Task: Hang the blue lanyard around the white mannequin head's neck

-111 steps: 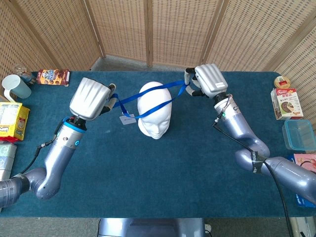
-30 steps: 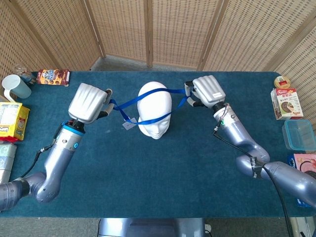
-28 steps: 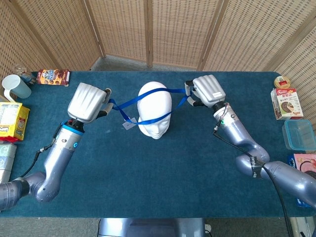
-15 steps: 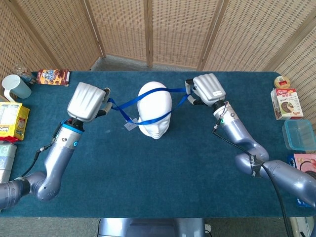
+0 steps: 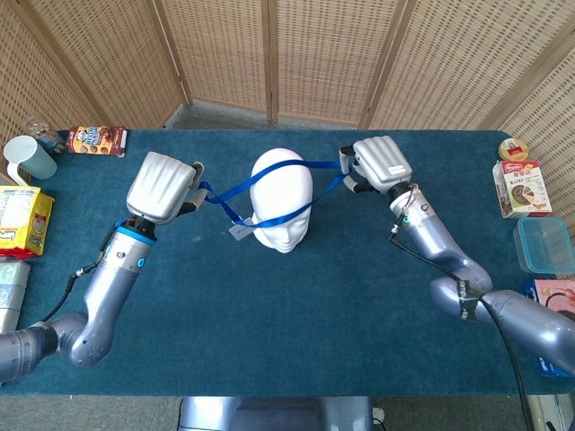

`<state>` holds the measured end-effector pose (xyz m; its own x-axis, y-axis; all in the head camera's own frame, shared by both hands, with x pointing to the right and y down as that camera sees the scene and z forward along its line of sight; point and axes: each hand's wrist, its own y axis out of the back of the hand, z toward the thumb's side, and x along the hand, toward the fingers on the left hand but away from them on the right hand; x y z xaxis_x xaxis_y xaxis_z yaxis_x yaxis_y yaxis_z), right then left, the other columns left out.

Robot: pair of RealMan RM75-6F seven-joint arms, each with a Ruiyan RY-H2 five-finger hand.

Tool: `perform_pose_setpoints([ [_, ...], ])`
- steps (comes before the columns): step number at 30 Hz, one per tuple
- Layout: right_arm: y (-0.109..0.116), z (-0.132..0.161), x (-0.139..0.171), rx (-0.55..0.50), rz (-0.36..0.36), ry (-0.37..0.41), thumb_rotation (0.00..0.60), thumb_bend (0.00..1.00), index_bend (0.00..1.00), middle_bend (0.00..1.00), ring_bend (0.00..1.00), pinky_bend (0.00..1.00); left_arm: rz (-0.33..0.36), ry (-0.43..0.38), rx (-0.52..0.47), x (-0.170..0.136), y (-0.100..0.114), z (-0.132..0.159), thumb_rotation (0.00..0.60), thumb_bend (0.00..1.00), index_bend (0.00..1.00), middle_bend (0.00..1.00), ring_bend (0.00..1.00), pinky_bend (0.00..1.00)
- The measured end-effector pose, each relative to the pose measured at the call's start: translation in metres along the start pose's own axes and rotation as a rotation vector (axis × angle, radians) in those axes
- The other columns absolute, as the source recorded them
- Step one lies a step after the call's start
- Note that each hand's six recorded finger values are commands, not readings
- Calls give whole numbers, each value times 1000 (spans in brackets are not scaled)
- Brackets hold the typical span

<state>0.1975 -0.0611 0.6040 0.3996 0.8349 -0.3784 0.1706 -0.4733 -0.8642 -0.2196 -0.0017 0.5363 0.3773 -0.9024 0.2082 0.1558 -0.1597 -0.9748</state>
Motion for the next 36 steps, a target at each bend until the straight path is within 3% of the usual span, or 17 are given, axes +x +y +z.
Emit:
perform_pose_setpoints([
  [14, 2, -5, 0, -5, 7, -8, 599, 478, 412, 1000, 1000, 1000, -3, -2, -2, 1, 0, 1, 466, 407, 669, 1000, 1000, 1000],
  [20, 2, -5, 1, -17, 6, -9, 591, 477, 394, 1000, 1000, 1000, -7, -6, -2, 0, -1, 2, 461, 403, 669, 1000, 1000, 1000],
  [24, 4, -6, 1, -20, 3, -11, 549, 477, 379, 1000, 1000, 1000, -14, -5, -2, 0, -2, 2, 463, 401, 669, 1000, 1000, 1000],
  [33, 6, -7, 1, -13, 6, -11, 538, 470, 367, 1000, 1000, 1000, -24, 1, -3, -1, -3, 0, 453, 257, 669, 1000, 1000, 1000],
  [36, 5, -7, 1, -13, 8, -13, 537, 467, 367, 1000, 1000, 1000, -23, 3, -2, -1, -3, -1, 420, 207, 669, 1000, 1000, 1000],
])
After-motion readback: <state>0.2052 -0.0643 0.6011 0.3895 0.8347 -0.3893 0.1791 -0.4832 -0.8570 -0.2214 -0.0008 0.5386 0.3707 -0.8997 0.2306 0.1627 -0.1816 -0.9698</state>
